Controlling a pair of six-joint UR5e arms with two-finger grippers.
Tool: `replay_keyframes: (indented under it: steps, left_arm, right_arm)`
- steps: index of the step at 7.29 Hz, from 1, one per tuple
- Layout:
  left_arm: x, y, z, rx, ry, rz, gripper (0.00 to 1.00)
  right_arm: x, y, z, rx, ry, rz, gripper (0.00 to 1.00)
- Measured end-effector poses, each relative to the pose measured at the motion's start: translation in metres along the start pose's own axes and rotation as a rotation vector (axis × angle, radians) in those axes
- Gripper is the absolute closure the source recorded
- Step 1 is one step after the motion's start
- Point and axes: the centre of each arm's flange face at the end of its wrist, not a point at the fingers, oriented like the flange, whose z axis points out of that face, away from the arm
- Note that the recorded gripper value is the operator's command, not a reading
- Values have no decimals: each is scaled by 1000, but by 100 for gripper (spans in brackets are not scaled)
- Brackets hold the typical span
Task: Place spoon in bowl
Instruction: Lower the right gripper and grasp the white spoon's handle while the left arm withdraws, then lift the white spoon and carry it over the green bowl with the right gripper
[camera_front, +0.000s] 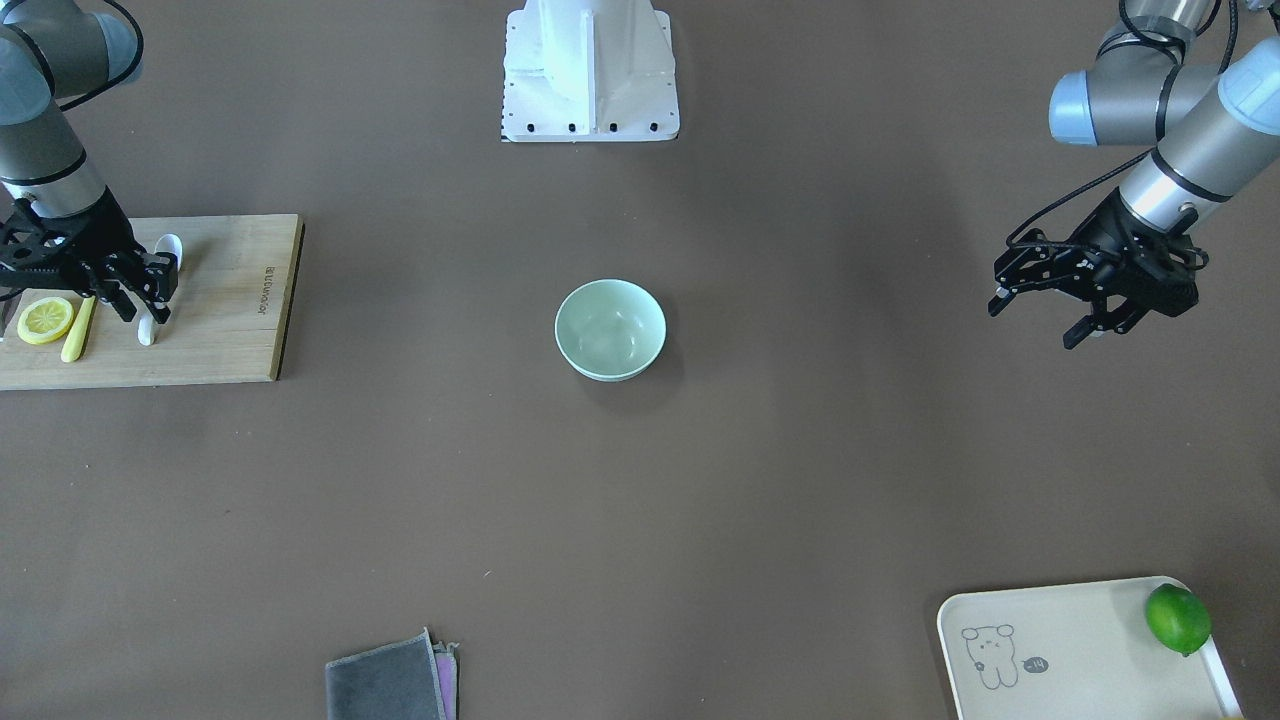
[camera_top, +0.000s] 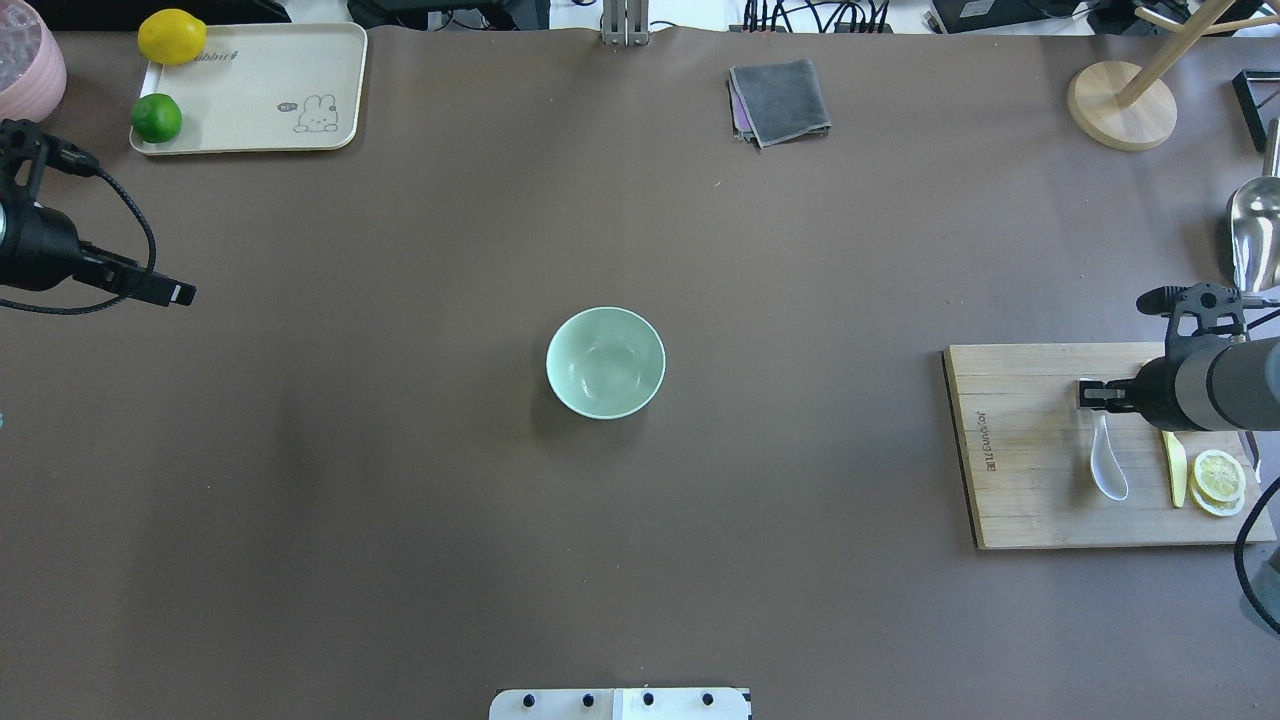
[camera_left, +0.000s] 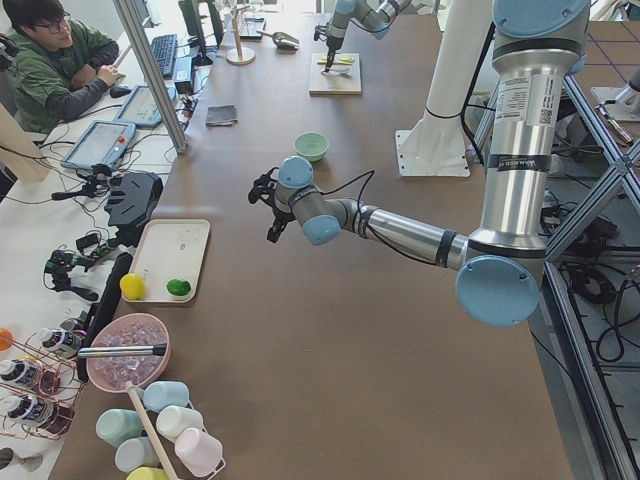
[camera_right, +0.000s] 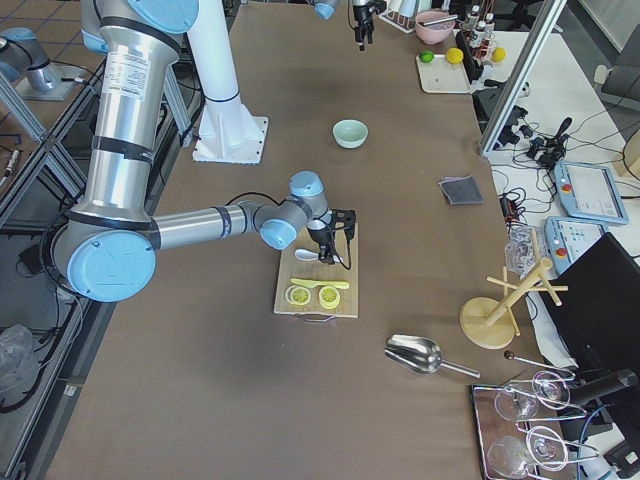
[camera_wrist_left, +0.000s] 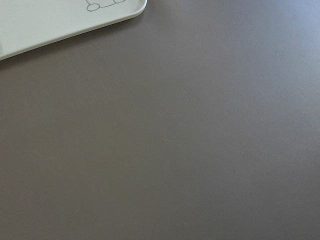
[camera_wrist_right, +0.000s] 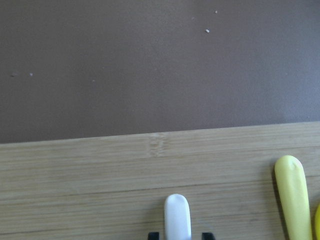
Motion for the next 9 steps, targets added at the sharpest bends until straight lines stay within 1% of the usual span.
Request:
replay_keyframes:
  steps: [2, 3, 5, 6, 7, 8, 9]
  left_arm:
    - [2, -2, 1, 0, 2, 0, 2]
    - [3, -5, 2, 0, 2, 0, 2]
    - [5, -9, 4, 0, 2, -1, 2]
    - [4, -11, 6, -1, 2, -2, 2]
    - [3, -12, 9, -4, 1, -3, 2]
    - [1, -14, 12, -5, 0, -3, 2]
    - [0, -15, 15, -6, -1, -4, 2]
  right_arm:
    - [-3, -1, -2, 3, -5, 5, 100]
    - [-11, -4, -8, 10, -23, 2, 100]
    - [-55, -22, -25, 43, -94, 7, 100]
    - [-91, -38, -33, 55, -130, 56, 100]
    - [-133, -53, -42, 56, -157, 132, 100]
    - [-175, -59, -50, 57, -179, 206, 100]
    - [-215, -57, -55, 67, -199, 262, 100]
